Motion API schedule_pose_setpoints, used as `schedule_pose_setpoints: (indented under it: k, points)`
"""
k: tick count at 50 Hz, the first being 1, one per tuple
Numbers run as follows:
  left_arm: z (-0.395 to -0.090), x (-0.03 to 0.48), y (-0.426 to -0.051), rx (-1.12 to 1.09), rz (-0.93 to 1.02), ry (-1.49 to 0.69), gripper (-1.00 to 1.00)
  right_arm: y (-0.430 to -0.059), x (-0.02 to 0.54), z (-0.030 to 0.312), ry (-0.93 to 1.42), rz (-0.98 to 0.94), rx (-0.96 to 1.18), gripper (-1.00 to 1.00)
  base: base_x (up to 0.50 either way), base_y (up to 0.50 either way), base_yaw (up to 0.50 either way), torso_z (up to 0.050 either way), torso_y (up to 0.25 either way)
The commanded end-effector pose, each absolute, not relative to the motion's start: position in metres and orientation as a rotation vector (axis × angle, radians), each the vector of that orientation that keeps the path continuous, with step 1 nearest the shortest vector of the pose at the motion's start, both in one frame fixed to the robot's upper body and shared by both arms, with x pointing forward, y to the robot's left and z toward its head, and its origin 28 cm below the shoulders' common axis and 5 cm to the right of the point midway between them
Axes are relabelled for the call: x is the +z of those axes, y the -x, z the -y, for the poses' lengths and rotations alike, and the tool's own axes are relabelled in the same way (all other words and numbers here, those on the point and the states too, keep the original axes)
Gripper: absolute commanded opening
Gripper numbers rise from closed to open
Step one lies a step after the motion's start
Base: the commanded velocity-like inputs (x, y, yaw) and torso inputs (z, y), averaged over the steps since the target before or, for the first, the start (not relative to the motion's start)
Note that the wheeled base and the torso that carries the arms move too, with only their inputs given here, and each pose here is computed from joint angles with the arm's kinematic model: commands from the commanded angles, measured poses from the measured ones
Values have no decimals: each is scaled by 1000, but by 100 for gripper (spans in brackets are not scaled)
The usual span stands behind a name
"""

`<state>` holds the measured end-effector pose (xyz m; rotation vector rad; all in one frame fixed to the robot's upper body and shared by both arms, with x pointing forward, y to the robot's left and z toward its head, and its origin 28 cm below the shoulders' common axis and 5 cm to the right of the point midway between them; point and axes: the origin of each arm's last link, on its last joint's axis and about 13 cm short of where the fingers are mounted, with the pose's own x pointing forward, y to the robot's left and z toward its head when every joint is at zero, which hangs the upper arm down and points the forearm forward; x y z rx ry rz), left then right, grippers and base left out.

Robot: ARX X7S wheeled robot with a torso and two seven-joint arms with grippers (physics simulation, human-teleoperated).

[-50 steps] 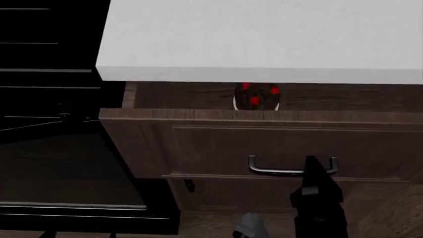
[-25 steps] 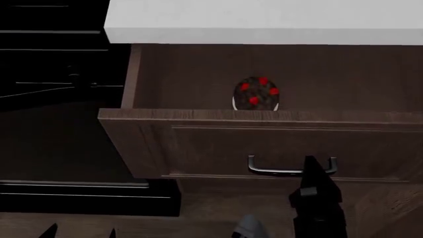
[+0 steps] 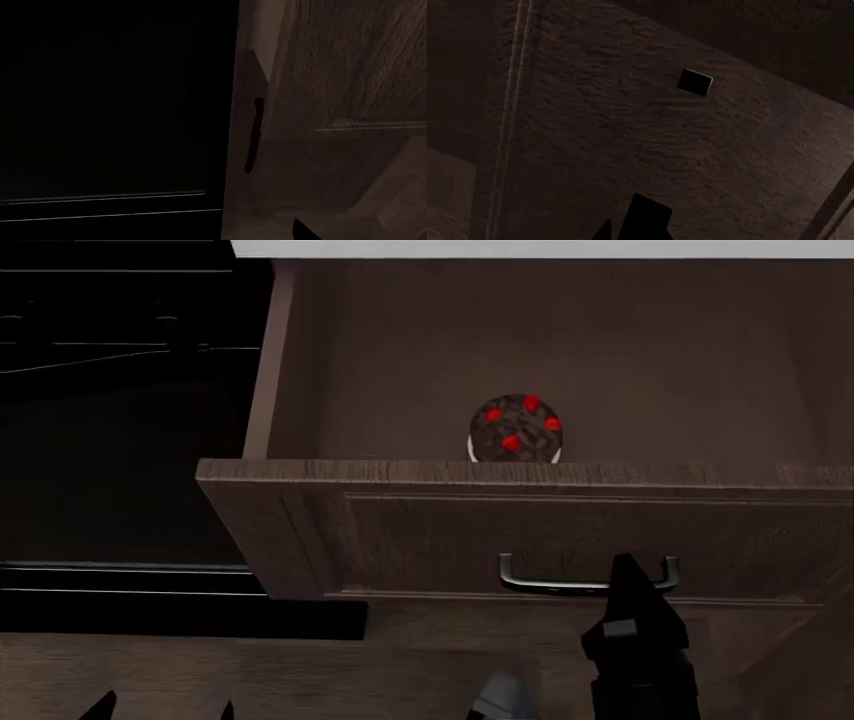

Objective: Open the right drawer.

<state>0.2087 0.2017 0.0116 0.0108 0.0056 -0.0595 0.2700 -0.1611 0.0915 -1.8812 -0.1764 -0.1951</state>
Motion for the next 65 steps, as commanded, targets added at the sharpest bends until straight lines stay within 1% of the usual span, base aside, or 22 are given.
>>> schedule_pose_setpoints:
  k: [1,65]
  points:
    - [-202,12,-208,-60,-5,-11,100,-264,88,147,1898,272,-160,-100,-199,0,0,0,0]
    - [-202,13,-208,-61,0,-7,100,-264,92,147,1910,284,-178,-100,-197,1,0,0,0]
